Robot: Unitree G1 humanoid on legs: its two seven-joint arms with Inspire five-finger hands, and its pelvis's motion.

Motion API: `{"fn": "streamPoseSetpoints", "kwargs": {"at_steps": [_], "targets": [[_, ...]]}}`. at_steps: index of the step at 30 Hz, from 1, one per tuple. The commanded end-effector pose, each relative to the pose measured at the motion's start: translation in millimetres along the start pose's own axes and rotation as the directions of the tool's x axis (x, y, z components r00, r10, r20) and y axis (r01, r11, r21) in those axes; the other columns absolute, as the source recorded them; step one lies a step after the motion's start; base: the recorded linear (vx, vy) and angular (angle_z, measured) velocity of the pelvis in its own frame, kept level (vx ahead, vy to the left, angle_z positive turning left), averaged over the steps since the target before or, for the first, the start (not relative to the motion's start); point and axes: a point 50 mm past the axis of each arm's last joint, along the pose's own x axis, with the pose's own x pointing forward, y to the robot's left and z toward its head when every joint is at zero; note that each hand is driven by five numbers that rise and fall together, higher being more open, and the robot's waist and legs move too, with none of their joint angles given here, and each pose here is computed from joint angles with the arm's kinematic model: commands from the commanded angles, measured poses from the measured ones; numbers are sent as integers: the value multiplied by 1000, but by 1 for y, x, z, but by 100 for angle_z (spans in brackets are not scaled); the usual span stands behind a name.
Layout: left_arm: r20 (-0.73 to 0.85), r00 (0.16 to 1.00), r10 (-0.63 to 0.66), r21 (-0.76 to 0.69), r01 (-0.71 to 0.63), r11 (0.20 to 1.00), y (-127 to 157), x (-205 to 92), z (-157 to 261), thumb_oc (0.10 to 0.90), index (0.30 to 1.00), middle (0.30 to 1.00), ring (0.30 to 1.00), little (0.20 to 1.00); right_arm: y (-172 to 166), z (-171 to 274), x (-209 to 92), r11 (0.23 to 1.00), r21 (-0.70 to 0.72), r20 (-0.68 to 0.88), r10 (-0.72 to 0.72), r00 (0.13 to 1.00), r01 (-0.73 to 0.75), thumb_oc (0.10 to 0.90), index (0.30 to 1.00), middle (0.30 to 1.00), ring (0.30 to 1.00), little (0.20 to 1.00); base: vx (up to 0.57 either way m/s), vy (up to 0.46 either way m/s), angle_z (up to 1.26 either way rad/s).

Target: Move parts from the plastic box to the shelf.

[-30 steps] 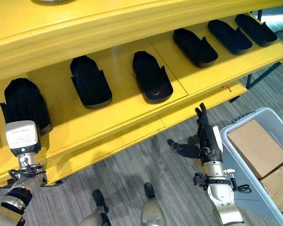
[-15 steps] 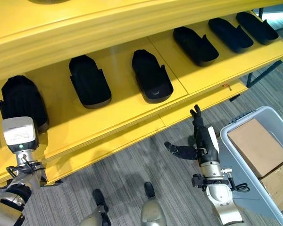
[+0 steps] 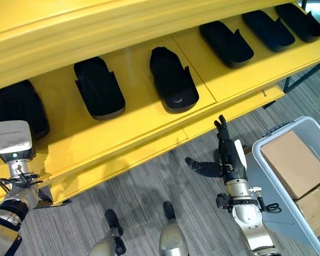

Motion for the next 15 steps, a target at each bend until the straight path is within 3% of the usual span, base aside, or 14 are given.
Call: {"fn": "streamPoseSetpoints", "kwargs": {"at_steps": [1,8,15], "targets": [[-118,961,252,99,-241,966,32,41,-40,900,1000,1000,1000,1000,-13,40,14,1000,1,216,-27,976,28,900,1000,1000,1000,1000,36,-18,7],[-109,942,317,54,-313,948,32,24,-34,900,1000,1000,1000,1000,-11,37,6,999,6,195,-33,980,32,900,1000,1000,1000,1000,8,-5,1],[-95,950,297,9,-298,955,30,14,-31,900,1000,1000,1000,1000,-12,34,1,999,10,175,-40,984,38,900,1000,1000,1000,1000,2,0,0]]}}
